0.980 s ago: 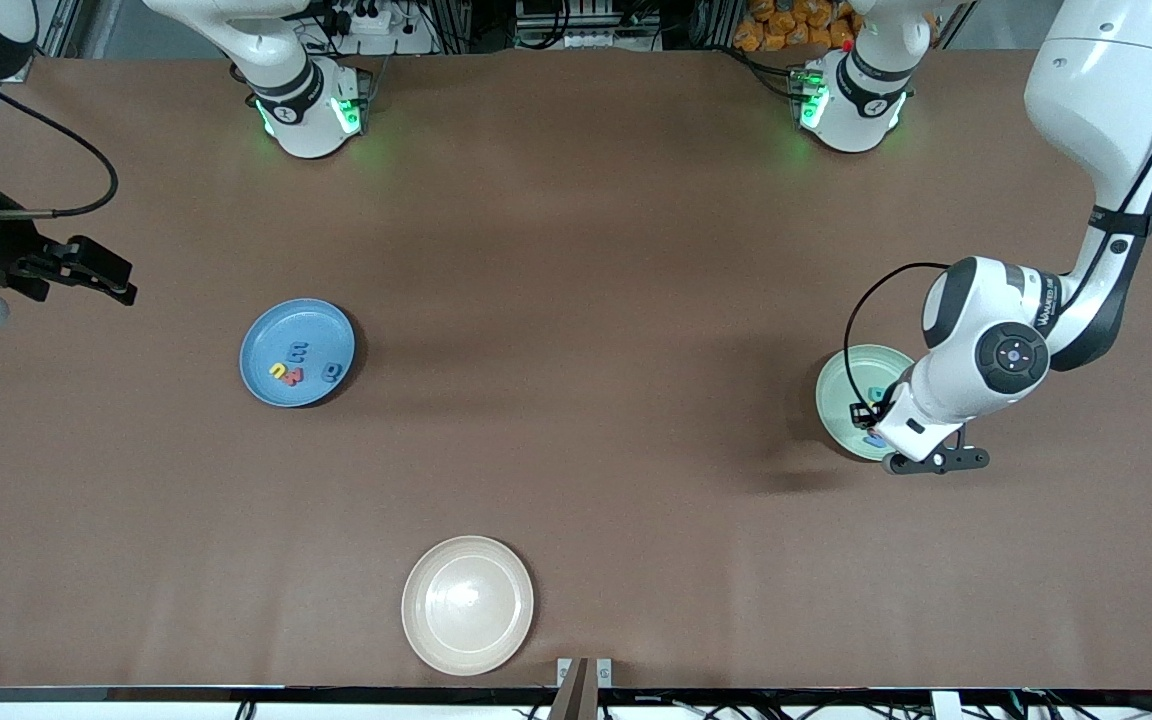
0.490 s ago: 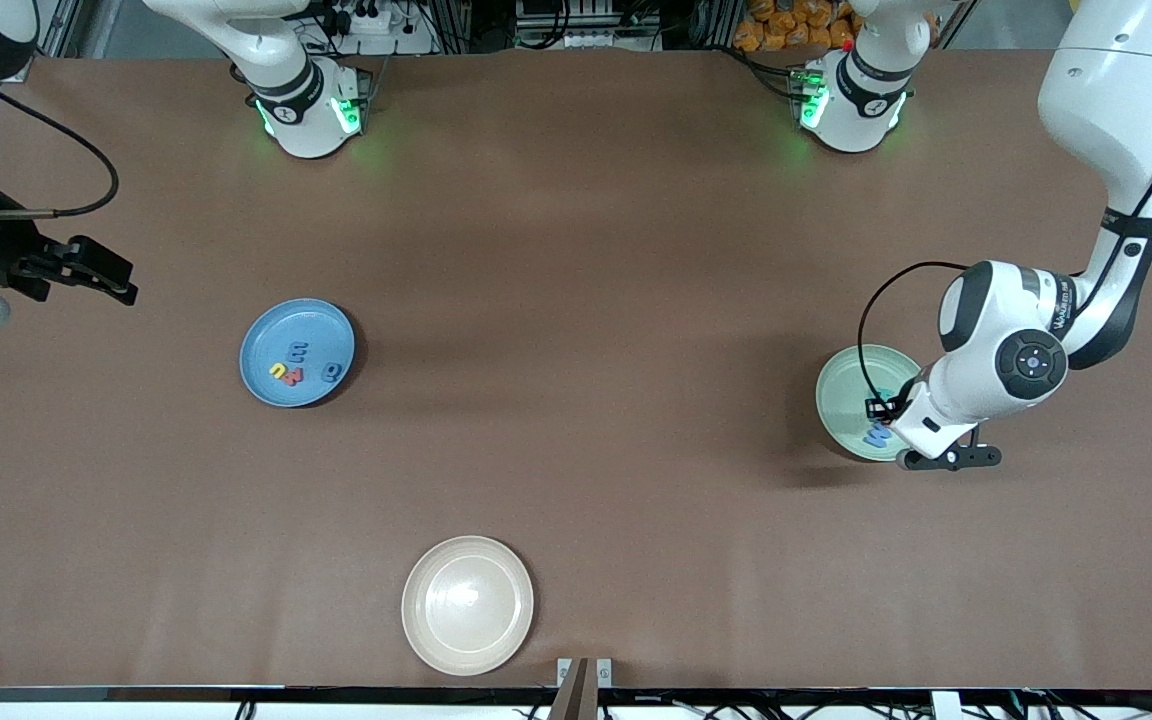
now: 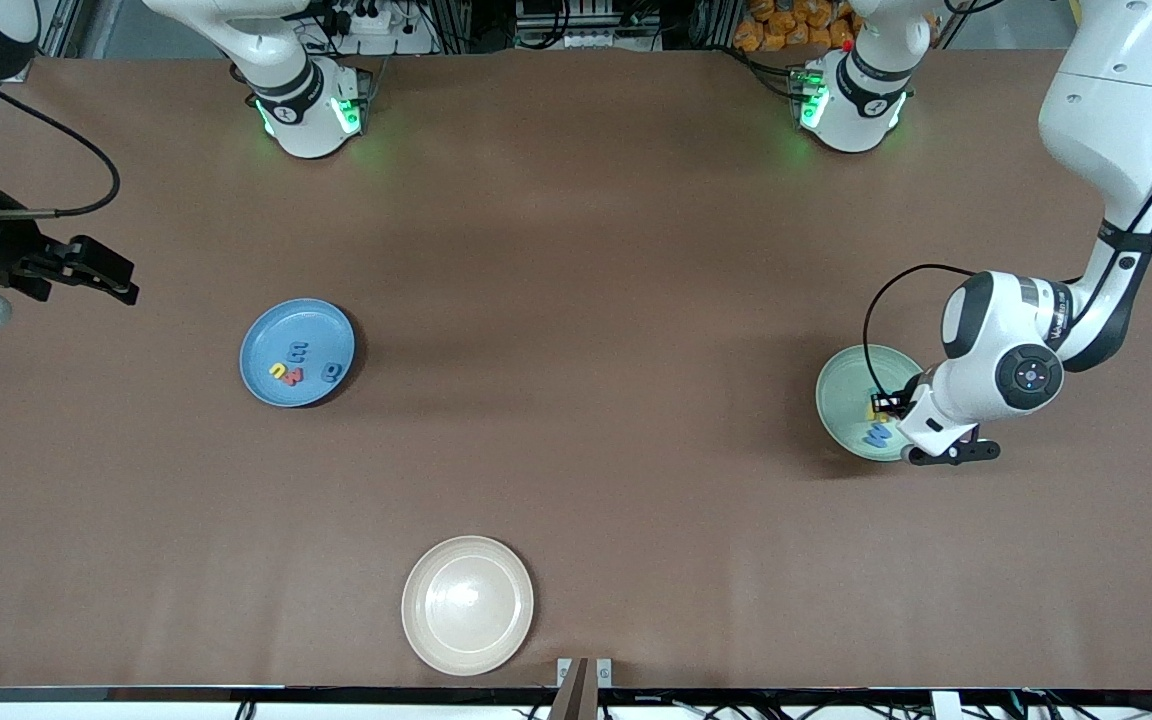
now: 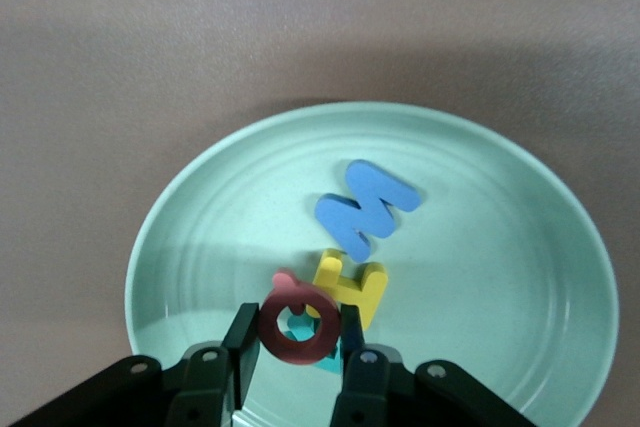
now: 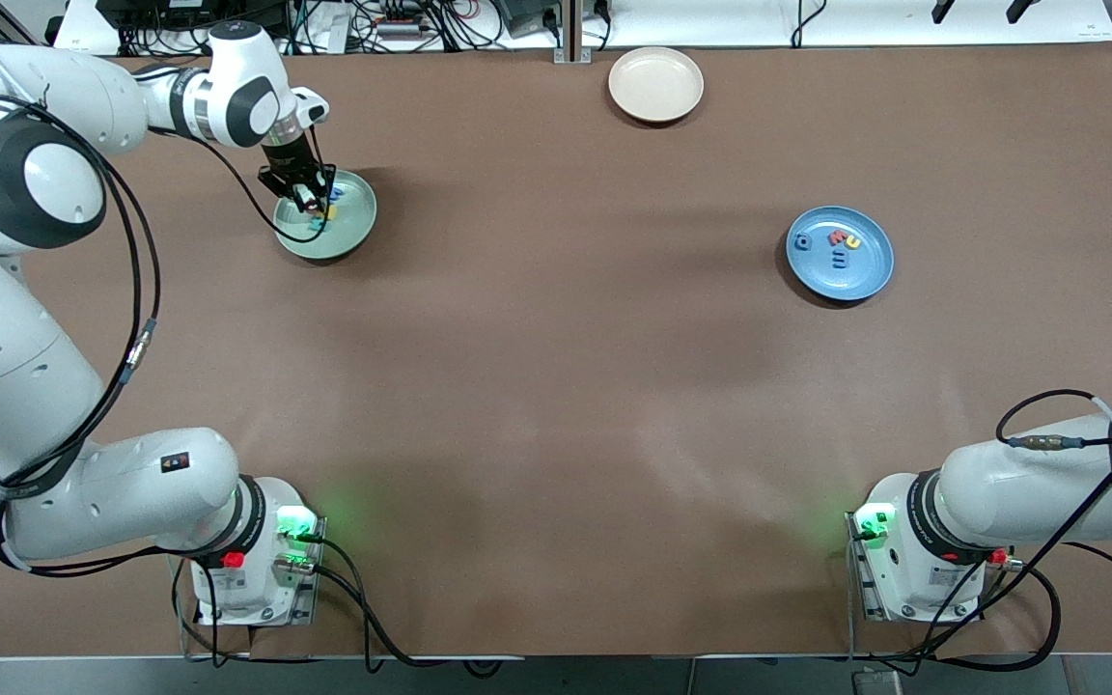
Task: Sort upper and lower case letters into plates
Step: 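Open the left gripper to release the Q and lift away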
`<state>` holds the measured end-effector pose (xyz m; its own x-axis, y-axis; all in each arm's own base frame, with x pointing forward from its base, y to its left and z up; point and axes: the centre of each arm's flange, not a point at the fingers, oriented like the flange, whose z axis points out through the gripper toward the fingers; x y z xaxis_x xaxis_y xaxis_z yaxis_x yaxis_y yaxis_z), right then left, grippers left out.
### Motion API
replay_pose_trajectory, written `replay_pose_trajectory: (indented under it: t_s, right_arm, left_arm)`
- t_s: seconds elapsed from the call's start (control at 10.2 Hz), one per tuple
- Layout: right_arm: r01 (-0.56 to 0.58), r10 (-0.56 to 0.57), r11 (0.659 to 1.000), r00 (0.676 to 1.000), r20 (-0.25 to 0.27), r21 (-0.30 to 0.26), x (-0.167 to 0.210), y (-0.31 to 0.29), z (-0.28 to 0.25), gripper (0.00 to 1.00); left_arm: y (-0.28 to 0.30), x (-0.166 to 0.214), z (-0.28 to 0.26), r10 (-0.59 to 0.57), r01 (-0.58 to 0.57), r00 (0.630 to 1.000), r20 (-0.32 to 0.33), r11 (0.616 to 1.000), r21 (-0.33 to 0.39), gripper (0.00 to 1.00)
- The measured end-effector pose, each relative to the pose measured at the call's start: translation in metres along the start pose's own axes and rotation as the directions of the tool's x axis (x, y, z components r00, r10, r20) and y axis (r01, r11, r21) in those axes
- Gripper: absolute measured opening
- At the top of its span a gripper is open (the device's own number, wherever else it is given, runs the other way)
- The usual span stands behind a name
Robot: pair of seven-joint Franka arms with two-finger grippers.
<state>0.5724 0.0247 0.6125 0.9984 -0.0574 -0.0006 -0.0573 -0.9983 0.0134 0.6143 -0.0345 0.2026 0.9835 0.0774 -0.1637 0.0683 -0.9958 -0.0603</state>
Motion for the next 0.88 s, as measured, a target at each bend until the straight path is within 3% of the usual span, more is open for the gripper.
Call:
replay_pose_trajectory:
  t_s: [0.1,0.39,0.59,0.88]
  right_arm:
    - [0.000,0.000,1.000,1.000,0.000,0.000,0.000,0.000,0.000,1.00]
    - [0.000,0.000,1.000,1.000,0.001,0.000,0.000,0.000,0.000,1.00]
    - [0.001,-0.001,1.000,1.000,0.003,0.000,0.000,-0.001,0.001,1.00]
    - [0.002,-0.002,1.000,1.000,0.010,0.000,-0.001,-0.001,0.002,1.00]
  left_arm:
    - [0.004,0.000,-0.003,0.006,-0.006,1.000,-0.005,1.000,-0.001,0.37]
    - [0.023,-0.002,-0.058,0.035,-0.035,0.998,-0.060,0.999,0.009,0.77]
    - [0.043,-0.017,-0.145,0.065,-0.060,0.993,-0.101,0.997,0.051,0.99]
    - [0.061,-0.062,-0.281,0.034,-0.031,0.989,-0.145,0.999,0.022,1.00]
